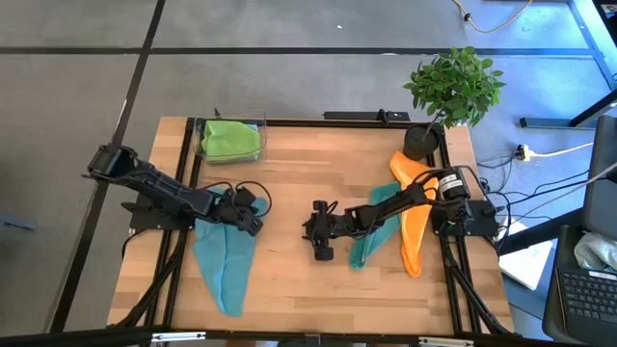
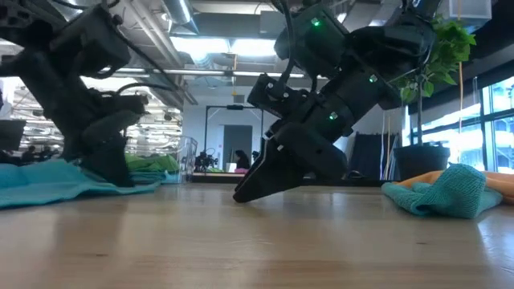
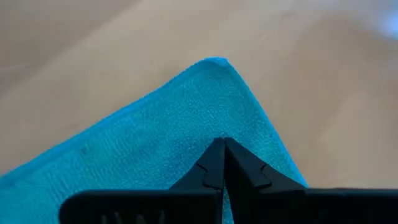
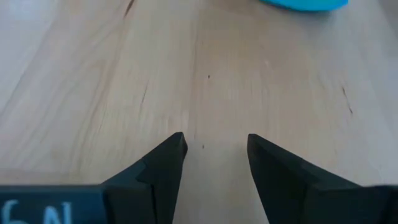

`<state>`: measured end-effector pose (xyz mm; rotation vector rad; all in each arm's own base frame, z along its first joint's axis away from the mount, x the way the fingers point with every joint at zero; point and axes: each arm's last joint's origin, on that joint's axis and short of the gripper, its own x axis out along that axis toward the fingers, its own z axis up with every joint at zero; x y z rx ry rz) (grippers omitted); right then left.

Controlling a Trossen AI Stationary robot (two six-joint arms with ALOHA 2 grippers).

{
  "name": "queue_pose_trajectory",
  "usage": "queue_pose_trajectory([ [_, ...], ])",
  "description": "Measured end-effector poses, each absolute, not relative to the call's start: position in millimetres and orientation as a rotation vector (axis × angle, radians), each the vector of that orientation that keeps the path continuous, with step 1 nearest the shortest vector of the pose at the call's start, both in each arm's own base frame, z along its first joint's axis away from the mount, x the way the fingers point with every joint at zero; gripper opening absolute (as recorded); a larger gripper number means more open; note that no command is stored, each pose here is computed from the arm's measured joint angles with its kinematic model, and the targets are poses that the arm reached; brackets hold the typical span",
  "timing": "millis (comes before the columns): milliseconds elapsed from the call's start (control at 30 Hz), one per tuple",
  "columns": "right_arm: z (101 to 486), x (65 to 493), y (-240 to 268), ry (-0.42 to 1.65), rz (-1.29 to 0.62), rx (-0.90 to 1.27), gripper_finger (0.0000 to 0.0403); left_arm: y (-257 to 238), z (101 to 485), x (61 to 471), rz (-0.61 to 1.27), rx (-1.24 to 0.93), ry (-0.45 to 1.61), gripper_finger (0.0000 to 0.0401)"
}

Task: Fold microfiber towels
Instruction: Fold the light blue microfiber cloth

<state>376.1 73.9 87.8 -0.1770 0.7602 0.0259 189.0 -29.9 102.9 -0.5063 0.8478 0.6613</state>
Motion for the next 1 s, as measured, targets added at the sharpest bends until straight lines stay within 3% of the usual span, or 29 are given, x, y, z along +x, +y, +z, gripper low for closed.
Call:
queue_pose_trajectory([
  [167,86,372,84,0.776,-0.008,-0.141,0.0184,-38,102,206,0.488,-0.531,0.77,0.0002],
  [400,83,358,114,0.833,-0.002,-0.139,0.0184,-61,98,235,0.382,-0.439,0.766,0.0001],
  [667,83,344,145,0.79,-0.047,-0.455,0.0184,-78,109,289,0.172,-0.179,0.793,0.0002],
  [867,86,337,162,0.741,-0.056,-0.629,0.0184,-75,121,302,0.174,-0.165,0.842,0.0003],
  [1000,86,338,160,0.742,-0.054,-0.631,0.0184,-82,130,310,0.13,-0.134,0.818,0.0001],
])
